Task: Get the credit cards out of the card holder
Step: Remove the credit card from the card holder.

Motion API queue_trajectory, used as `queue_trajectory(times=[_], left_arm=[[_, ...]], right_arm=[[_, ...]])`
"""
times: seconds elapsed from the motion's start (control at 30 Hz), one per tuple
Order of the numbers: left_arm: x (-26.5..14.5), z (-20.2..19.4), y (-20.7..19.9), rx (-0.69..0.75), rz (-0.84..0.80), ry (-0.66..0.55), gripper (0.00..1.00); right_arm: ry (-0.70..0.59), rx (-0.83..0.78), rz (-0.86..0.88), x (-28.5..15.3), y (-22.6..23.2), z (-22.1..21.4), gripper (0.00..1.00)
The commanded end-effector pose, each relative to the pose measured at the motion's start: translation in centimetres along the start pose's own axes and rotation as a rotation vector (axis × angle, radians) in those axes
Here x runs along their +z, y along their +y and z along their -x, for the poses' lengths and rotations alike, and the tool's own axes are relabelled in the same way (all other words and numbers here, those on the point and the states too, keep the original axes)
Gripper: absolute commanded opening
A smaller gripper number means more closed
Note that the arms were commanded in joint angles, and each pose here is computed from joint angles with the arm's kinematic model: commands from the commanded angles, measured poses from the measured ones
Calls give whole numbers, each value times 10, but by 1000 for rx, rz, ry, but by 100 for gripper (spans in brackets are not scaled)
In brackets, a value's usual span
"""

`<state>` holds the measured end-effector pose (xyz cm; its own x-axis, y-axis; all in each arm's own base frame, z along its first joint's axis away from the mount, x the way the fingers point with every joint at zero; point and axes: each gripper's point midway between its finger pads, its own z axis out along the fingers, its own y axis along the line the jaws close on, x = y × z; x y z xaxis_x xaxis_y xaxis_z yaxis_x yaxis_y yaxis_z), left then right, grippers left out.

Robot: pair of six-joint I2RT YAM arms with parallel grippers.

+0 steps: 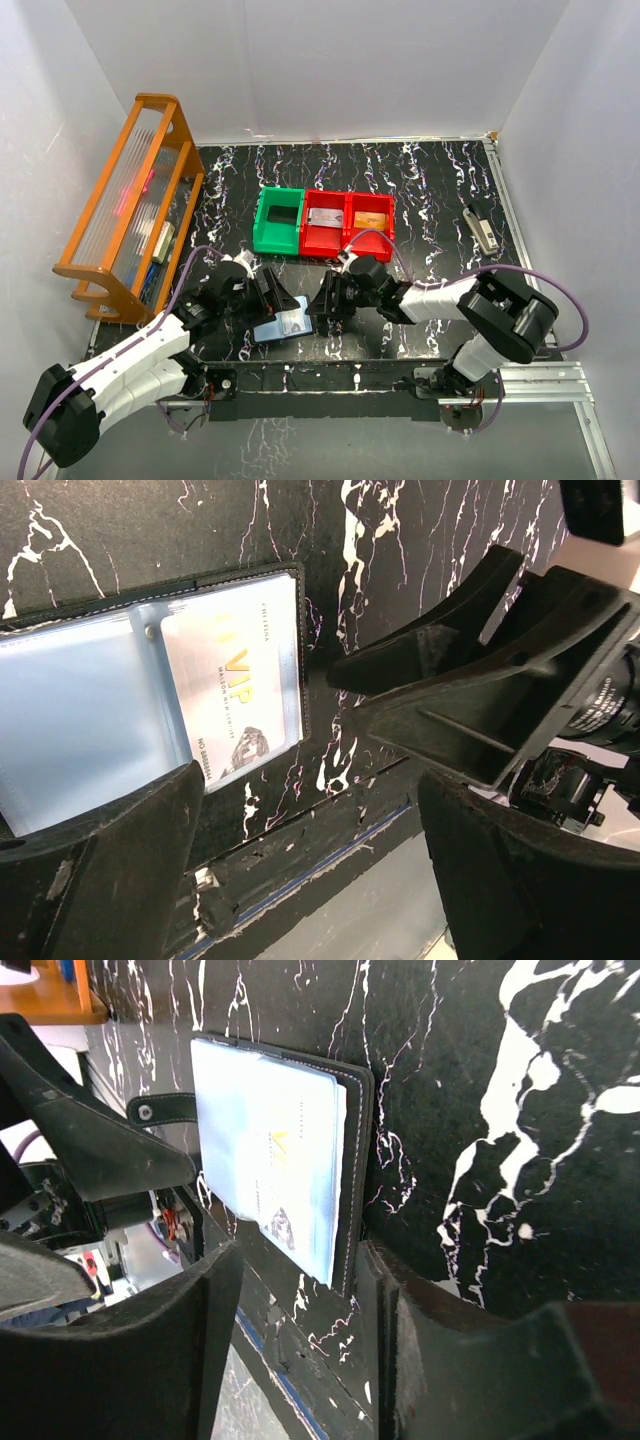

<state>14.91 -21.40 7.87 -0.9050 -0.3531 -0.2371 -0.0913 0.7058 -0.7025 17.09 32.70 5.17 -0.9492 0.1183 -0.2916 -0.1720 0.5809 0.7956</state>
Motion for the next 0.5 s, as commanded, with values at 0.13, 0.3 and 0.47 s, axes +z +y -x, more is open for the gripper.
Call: queue_trajectory(times=[0.13, 0.3, 0.47], left_arm=[[1, -6, 2, -1, -10, 22, 78], [2, -8, 12, -17, 30, 21, 71], [8, -12, 23, -38, 49, 27, 63]], right_arm=[[-23, -47, 84, 19, 40, 6, 31], [-31, -53, 62, 21, 38, 6, 27], [3, -49, 38, 30, 27, -1, 24]])
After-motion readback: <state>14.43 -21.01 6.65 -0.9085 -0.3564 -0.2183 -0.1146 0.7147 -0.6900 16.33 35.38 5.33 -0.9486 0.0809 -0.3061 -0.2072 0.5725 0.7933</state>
